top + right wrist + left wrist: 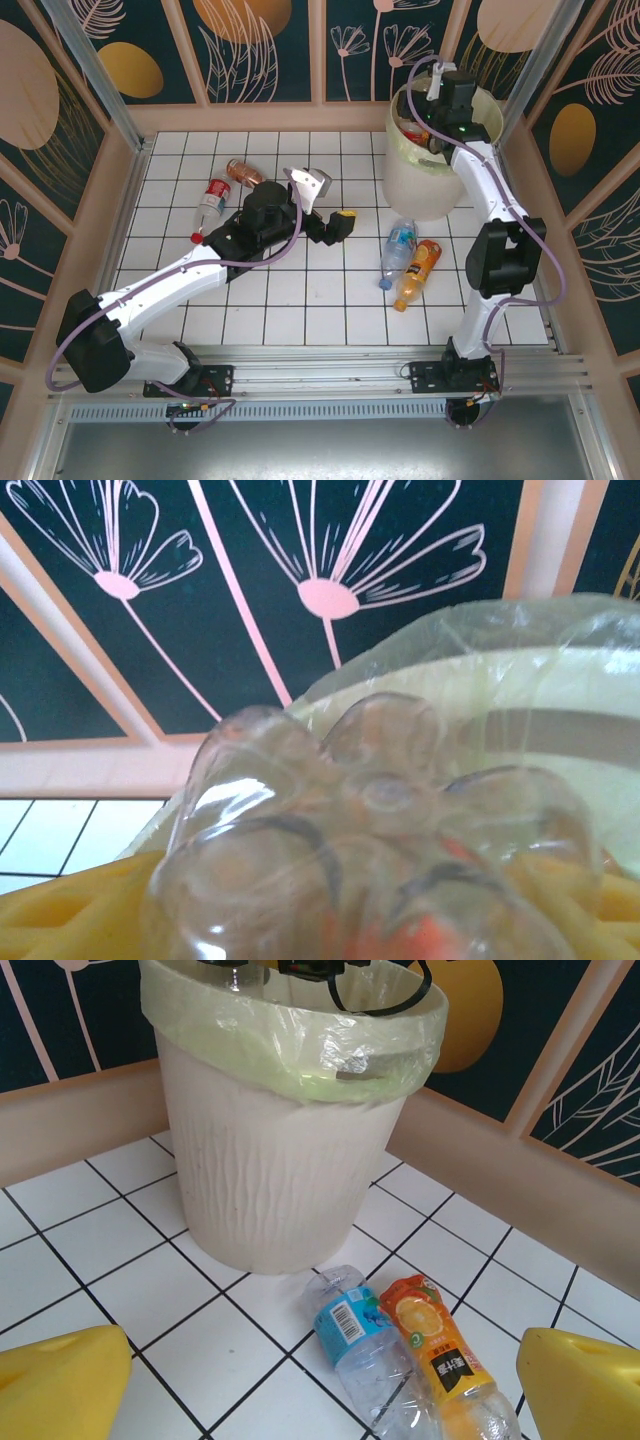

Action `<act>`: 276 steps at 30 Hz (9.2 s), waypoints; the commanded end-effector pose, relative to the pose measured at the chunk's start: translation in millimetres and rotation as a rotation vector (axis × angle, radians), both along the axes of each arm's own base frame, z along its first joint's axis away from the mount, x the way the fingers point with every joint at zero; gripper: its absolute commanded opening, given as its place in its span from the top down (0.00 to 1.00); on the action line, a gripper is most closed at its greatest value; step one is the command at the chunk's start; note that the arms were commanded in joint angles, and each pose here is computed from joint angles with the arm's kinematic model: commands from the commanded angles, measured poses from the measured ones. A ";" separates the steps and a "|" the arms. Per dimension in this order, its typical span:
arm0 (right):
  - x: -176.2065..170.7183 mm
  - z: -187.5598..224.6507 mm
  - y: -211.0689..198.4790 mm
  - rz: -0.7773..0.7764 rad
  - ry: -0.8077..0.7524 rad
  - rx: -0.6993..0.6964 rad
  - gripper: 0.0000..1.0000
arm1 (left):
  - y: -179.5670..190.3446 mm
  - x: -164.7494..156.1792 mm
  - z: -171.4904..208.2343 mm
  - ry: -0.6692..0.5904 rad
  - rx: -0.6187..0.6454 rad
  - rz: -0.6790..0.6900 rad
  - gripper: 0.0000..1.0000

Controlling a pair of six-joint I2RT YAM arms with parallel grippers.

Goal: Put the plastic bottles in the bin

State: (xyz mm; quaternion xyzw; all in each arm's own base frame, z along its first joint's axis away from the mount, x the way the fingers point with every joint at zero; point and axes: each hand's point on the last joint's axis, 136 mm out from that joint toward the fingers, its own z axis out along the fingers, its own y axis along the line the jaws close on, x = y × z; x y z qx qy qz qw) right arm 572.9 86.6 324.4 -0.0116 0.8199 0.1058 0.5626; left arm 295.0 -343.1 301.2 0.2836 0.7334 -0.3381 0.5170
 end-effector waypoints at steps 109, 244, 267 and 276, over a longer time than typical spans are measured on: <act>10.7 43.4 -42.1 -0.032 0.060 0.159 0.27 | -3.1 -4.4 13.6 0.005 -0.065 -0.034 0.01; -295.4 -2.0 27.6 0.256 0.260 0.237 0.12 | -82.5 1.6 -147.3 0.543 0.045 -0.052 0.04; -338.7 -26.3 12.5 0.228 0.305 0.177 0.01 | -141.0 -6.6 -244.5 0.787 0.264 -0.117 0.05; -338.5 -26.3 11.4 0.219 0.301 0.182 0.01 | -141.6 -6.7 -270.1 0.836 0.359 -0.087 0.08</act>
